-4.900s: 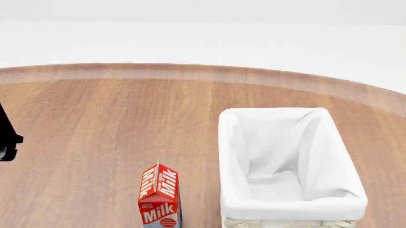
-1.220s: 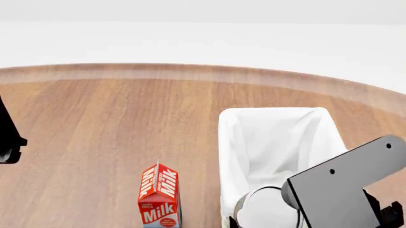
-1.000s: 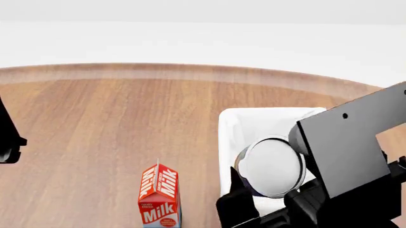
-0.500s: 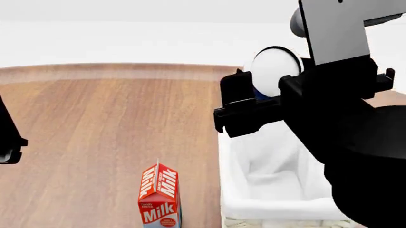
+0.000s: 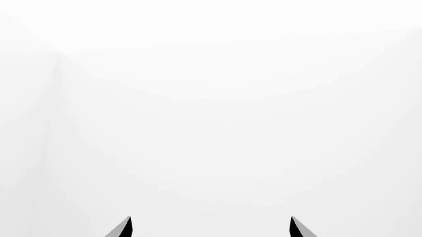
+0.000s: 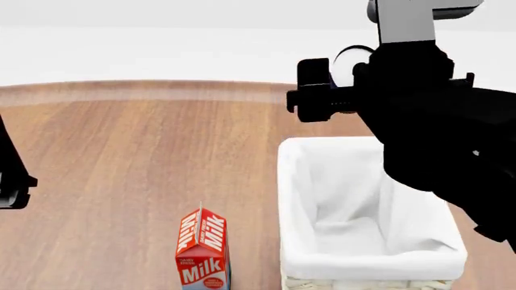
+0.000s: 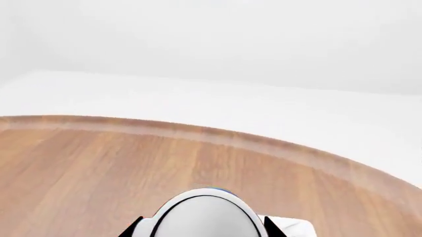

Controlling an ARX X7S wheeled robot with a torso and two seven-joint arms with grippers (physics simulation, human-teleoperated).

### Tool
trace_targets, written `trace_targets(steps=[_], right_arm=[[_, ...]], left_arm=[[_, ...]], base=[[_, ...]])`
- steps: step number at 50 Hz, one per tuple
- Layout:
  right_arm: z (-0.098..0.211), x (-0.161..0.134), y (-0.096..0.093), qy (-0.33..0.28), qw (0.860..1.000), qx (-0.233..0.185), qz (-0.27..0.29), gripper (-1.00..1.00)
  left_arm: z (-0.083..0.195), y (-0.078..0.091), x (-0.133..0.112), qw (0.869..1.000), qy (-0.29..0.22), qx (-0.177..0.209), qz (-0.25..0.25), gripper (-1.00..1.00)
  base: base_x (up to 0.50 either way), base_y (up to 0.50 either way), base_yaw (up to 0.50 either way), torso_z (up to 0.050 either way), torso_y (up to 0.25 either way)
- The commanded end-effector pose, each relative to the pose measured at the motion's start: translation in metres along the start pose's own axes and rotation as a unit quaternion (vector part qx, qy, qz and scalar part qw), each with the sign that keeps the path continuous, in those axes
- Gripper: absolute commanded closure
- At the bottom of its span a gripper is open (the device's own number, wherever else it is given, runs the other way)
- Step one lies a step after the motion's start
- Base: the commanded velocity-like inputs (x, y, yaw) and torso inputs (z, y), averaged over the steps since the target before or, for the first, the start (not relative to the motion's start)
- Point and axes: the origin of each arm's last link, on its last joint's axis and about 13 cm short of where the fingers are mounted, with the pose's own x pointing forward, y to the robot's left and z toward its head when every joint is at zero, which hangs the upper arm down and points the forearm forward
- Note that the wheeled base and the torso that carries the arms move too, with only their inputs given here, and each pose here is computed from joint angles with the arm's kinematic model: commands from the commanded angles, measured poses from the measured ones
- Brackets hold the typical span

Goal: Pick up the alphabet soup and the tomato sauce, and put them in the basket.

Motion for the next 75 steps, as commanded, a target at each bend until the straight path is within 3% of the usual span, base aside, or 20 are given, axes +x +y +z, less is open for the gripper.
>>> trace_targets(steps=[1,6,7,22,26,31,36,49,75], right_arm=[[-0.001,0.029,-0.004,0.007,1.000,0.014,-0.026,1.00],[-0.003,0.039,-0.005,0.014,0.999,0.028,-0.042,1.00],[-0.003,0.042,-0.006,0.013,0.998,0.051,-0.047,1.00],[-0.030,0.066,0.000,0.042,0.994,0.065,-0.079,1.00],[-0.034,0.073,0.001,0.048,0.991,0.090,-0.083,1.00],[-0.037,0.081,0.007,0.049,0.993,0.077,-0.075,1.00],[-0.041,0.091,0.007,0.049,0.990,0.104,-0.082,1.00],[-0.060,0.097,0.004,0.103,0.981,0.073,-0.144,1.00],[-0.096,0.098,0.000,0.141,0.976,0.079,-0.142,1.00]], left_arm=[[0.000,0.000,0.000,1.000,0.000,-0.002,0.000,-1.00],[0.001,0.000,0.001,1.000,-0.002,-0.002,-0.001,-1.00],[0.000,0.000,0.001,1.000,-0.001,-0.003,-0.001,-1.00],[-0.001,-0.003,0.001,1.000,-0.001,-0.007,-0.006,-1.00],[-0.001,-0.004,0.001,1.000,-0.001,-0.008,-0.008,-1.00],[-0.001,-0.006,0.003,1.000,-0.002,-0.011,-0.011,-1.00],[-0.002,-0.005,0.004,1.000,-0.001,-0.012,-0.012,-1.00],[0.000,-0.005,0.004,1.000,-0.003,-0.011,-0.011,-1.00],[-0.005,-0.006,0.001,1.000,0.003,-0.012,-0.013,-1.00]], base=[[0.00,0.00,0.00,0.000,0.000],[0.00,0.00,0.00,0.000,0.002],[0.00,0.00,0.00,0.000,0.000],[0.00,0.00,0.00,0.000,0.001],[0.00,0.00,0.00,0.000,0.000],[0.00,0.00,0.00,0.000,0.000],[0.00,0.00,0.00,0.000,0.000],[0.00,0.00,0.00,0.000,0.001],[0.00,0.00,0.00,0.000,0.000]])
